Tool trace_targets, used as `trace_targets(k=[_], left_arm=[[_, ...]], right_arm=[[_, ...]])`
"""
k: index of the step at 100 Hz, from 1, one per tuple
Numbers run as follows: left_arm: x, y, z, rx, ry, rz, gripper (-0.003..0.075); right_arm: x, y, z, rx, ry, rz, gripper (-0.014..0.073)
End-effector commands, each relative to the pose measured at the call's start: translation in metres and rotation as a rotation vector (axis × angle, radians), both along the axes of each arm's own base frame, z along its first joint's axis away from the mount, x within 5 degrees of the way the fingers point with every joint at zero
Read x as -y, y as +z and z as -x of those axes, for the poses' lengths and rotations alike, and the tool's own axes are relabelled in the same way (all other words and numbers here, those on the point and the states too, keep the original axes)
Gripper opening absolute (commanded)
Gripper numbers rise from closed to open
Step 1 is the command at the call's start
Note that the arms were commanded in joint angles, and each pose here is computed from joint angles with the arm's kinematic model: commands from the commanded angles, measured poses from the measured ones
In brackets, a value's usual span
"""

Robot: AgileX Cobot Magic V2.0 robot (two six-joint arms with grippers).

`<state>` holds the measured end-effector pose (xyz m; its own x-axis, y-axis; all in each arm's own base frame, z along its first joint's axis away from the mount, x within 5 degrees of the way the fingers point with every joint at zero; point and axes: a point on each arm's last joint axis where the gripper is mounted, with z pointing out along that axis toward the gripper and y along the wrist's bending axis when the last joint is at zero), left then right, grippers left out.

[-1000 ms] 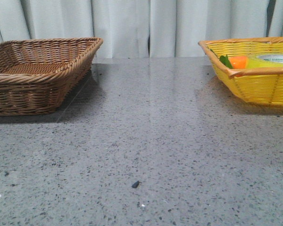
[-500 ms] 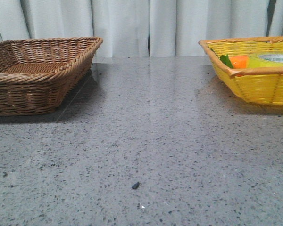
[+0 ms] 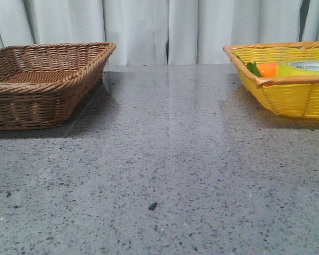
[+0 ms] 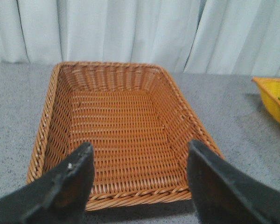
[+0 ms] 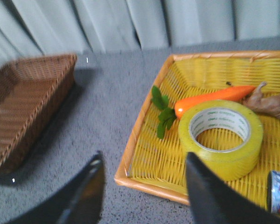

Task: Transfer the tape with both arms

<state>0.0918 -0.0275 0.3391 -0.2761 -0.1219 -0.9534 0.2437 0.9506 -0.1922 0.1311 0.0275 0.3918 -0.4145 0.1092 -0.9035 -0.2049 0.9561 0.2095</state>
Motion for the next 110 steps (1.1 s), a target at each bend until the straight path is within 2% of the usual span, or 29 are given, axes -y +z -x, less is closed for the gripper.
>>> trace_targets(k=[1, 15, 25, 35, 56, 68, 83, 87, 92, 98, 102, 105, 110], left_arm=[[0.002, 0.015, -0.013, 0.033, 0.006, 0.017, 0.0392], [0.004, 0.012, -0.016, 0.003, 0.001, 0.032, 0.0343], [0.004, 0.011, -0.016, -0.006, -0.002, 0.033, 0.0317], [0.005, 0.011, -0.016, -0.011, -0.004, 0.044, 0.0312], [0.005, 0.011, -0.016, -0.014, -0.006, 0.048, 0.0312], [0.005, 0.009, -0.015, -0.034, -0.010, 0.042, 0.0312], [0.006, 0.007, -0.015, -0.055, -0.015, 0.037, 0.0312], [0.006, 0.007, -0.014, -0.057, -0.016, 0.036, 0.0312], [0.006, 0.007, -0.014, -0.057, -0.016, 0.036, 0.0312], [0.006, 0.007, -0.014, -0.057, -0.016, 0.036, 0.0312], [0.006, 0.007, -0.014, -0.057, -0.016, 0.036, 0.0312], [0.006, 0.007, -0.014, -0.057, -0.016, 0.036, 0.0312], [0.006, 0.007, -0.014, -0.057, -0.016, 0.036, 0.0312]], right_arm=[[-0.002, 0.027, -0.026, -0.009, 0.022, 0.039, 0.0435], [-0.005, 0.034, -0.070, -0.202, 0.075, 0.099, 0.0434], [-0.005, 0.025, -0.105, -0.374, 0.090, 0.146, 0.0434], [-0.002, 0.012, -0.137, -0.493, 0.067, 0.194, 0.0434], [-0.003, -0.024, -0.188, -0.559, 0.050, 0.204, 0.0433], [-0.003, -0.048, -0.207, -0.615, 0.052, 0.205, 0.0433], [-0.004, -0.066, -0.224, -0.623, 0.043, 0.202, 0.0431], [-0.004, -0.069, -0.227, -0.623, 0.041, 0.202, 0.0405], [-0.003, -0.073, -0.230, -0.626, 0.038, 0.208, 0.0327], [-0.003, -0.076, -0.231, -0.635, 0.037, 0.220, 0.0174], [-0.002, -0.076, -0.230, -0.640, 0.036, 0.232, 0.0000], [-0.002, -0.076, -0.231, -0.640, 0.034, 0.232, -0.0072], [-0.001, -0.070, -0.229, -0.624, 0.032, 0.232, -0.0053]])
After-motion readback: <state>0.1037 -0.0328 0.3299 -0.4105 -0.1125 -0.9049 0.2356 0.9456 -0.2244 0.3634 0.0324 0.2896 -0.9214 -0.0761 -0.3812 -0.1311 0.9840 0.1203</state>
